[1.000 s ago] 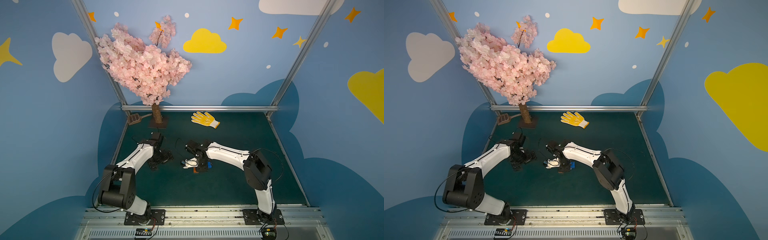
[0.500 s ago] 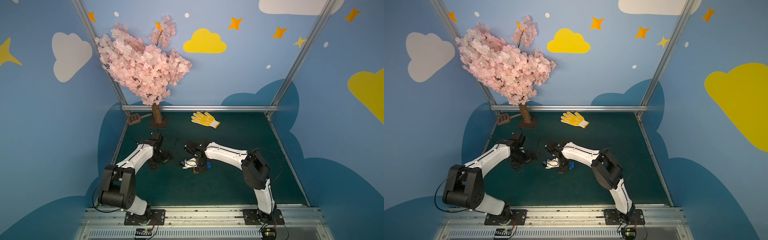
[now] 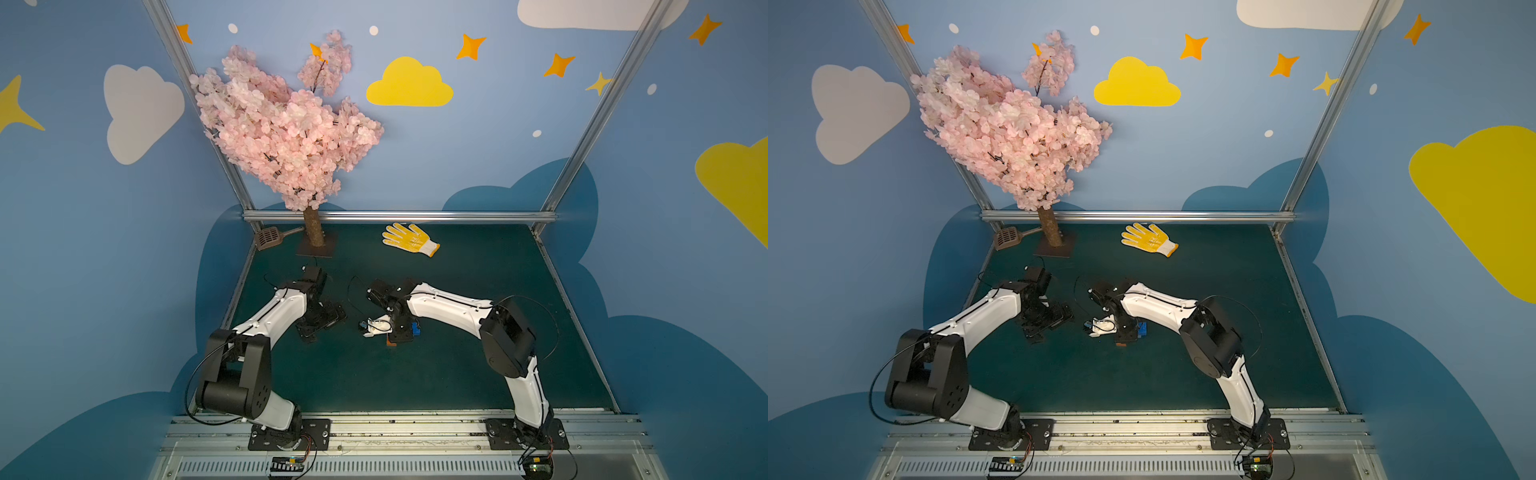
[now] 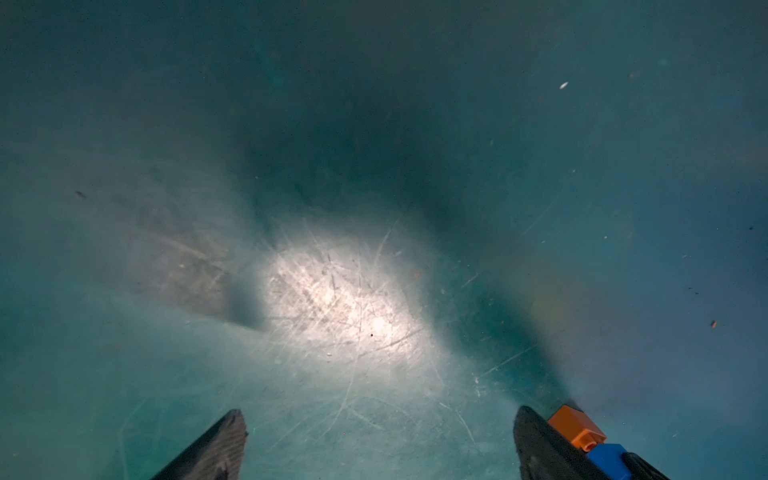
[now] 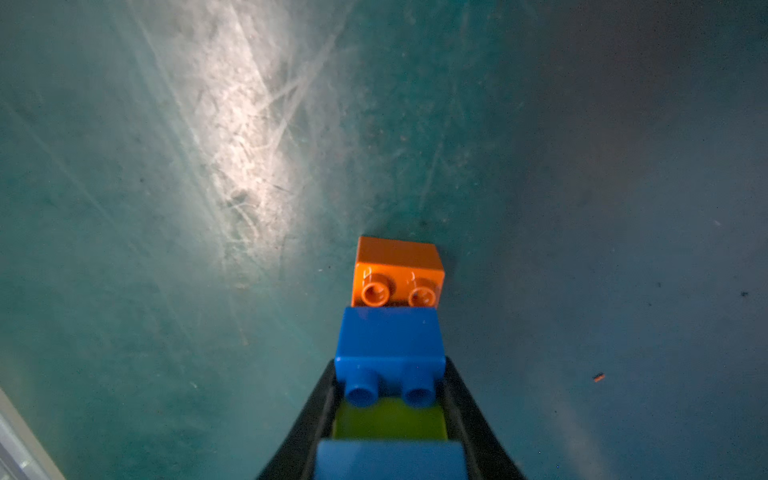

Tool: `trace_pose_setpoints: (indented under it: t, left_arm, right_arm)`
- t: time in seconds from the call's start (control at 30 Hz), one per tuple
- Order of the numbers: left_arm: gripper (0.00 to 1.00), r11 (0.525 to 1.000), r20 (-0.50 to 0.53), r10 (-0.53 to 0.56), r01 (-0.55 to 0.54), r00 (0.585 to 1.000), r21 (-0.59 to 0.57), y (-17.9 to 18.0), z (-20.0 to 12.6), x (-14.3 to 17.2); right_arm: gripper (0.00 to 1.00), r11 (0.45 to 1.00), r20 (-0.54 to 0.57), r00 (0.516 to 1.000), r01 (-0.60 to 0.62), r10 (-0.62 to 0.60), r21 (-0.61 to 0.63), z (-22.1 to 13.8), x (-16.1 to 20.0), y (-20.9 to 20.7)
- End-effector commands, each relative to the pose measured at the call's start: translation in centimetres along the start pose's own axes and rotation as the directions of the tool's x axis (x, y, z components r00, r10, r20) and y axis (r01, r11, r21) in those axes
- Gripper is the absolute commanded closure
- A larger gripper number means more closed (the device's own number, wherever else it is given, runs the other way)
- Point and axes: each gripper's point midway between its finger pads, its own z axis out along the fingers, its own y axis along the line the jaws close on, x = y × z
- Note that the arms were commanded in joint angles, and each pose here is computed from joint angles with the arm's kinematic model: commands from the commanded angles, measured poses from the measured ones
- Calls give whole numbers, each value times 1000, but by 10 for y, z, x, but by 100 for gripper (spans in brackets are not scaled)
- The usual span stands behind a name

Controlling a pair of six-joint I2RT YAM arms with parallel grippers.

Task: Assemble the letter y with lego
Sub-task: Assemble the lego brick with the lego brick.

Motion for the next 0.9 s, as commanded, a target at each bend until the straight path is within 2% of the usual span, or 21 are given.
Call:
trace_pose_setpoints:
  t: [0.0,0.87]
  left_arm:
    - [0,1000,-8,3,-3,1000,3,1,-1,2]
    - [0,1000,-6,8,-8,1000,17,-4,-5,-1]
  right_arm:
    - [100,997,-49,999,-1,-3,-80,12,7,13]
    - [100,993,-87,994,-69,60,-97,14,13,13]
